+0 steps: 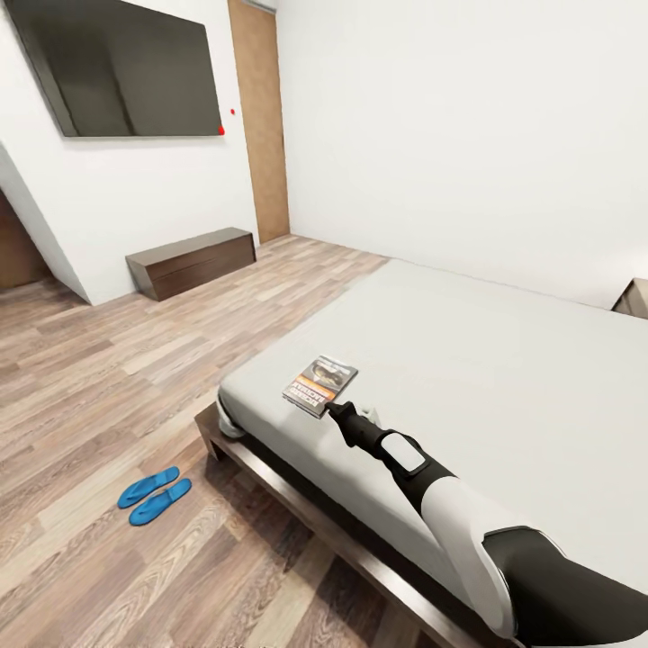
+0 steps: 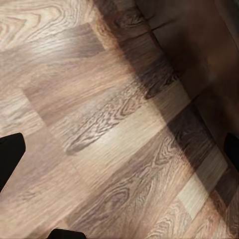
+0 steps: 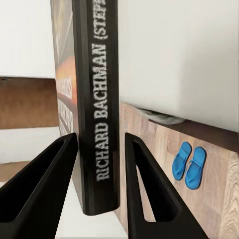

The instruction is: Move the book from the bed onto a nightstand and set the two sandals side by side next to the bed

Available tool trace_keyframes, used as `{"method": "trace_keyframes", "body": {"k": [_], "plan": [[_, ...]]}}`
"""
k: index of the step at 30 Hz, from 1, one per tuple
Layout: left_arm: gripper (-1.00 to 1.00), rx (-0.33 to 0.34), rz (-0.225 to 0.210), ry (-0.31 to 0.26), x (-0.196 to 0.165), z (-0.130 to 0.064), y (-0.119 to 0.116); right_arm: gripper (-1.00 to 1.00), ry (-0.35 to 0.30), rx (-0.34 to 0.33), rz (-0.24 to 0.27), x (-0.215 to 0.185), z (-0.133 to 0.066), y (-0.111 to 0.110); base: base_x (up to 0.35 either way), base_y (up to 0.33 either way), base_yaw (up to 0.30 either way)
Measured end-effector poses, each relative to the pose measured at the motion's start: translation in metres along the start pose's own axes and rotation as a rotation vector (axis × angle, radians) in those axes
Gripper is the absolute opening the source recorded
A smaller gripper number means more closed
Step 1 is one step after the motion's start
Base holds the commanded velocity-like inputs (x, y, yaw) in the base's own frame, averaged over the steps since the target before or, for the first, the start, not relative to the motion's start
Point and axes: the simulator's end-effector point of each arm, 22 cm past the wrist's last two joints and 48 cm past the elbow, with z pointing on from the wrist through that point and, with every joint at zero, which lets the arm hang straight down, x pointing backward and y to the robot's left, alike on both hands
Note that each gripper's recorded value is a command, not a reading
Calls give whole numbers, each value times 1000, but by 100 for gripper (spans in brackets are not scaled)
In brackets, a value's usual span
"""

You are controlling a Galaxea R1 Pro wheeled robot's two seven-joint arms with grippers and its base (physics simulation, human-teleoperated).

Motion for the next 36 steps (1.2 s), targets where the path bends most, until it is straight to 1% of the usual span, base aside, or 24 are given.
{"method": "trace_keyframes", "body": {"k": [2,5,9,11,16,21,31,36], "plan": [[100,-10,7,-7,3,0,0,-100,-1,-1,0,0,0,0,0,0,238],[100,-22,5,-11,8,2,-2,-100,-1,-1,-1,0,0,0,0,0,238],[100,-65,-22,-35,12,3,1,-100,-1,-1,-1,0,0,0,0,0,238],[100,-90,-43,-63,10,4,3,-100,-1,0,-1,0,0,0,0,0,239],[100,-112,-58,-98,8,5,4,-100,0,0,-3,0,0,0,0,0,238],[100,-118,-61,-108,7,6,3,-100,0,0,-3,0,0,0,0,0,238],[100,-118,-64,-111,8,7,2,-100,0,0,-3,0,0,0,0,0,238],[100,-118,-66,-109,8,7,2,-100,6,3,-13,2,0,0,0,0,238]]}}
